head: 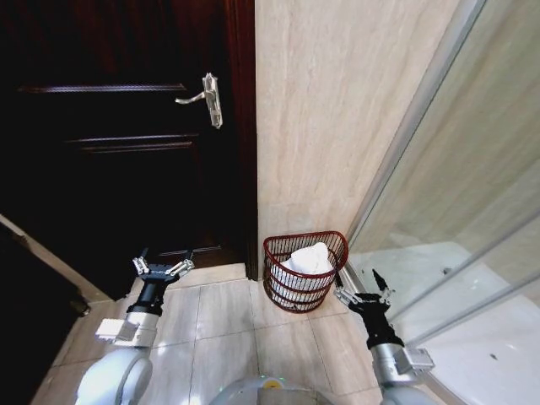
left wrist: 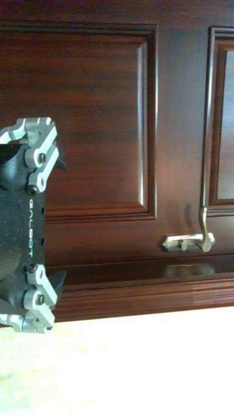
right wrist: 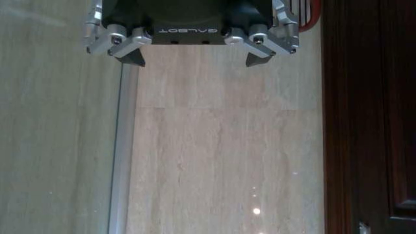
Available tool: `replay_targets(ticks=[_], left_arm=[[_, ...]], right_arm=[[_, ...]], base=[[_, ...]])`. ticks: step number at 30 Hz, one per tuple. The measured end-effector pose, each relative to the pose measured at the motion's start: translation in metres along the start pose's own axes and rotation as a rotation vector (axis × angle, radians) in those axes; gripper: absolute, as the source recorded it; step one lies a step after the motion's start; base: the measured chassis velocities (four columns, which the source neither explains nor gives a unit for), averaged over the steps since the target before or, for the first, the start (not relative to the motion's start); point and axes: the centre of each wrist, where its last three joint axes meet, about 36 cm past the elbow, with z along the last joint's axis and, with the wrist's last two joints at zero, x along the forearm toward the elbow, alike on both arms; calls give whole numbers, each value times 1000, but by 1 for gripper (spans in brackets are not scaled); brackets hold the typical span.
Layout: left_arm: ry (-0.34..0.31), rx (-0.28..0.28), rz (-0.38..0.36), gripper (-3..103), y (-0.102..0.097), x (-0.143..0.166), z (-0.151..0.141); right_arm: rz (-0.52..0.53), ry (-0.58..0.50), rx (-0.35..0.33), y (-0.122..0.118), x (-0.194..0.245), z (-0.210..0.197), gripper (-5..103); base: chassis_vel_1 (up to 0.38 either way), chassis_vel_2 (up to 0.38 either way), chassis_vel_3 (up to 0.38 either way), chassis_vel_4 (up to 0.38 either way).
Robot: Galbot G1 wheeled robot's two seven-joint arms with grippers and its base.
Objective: Discard the used towel into the hamper.
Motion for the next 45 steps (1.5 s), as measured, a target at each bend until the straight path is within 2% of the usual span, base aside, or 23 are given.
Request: replay_targets(ticks=[7, 23, 38, 45], left_arm=[[10, -25, 11, 100, 0, 1, 4], [7, -22, 14, 100, -1, 1, 7], [15, -21, 10, 100, -1, 1, 13], [17, -25, 14, 100, 2, 2, 20]], right_arm=[[13, -13, -4, 0, 1, 2, 100], [65, -20, -24, 6, 1, 7, 100], [113, -25, -4, -14, 1, 11, 100], [134, -21, -19, -16, 3, 15, 100]], base=[[32, -53, -43, 27], [-48, -45, -46, -41], [-114, -110, -115, -109], [-6, -8, -5, -5]])
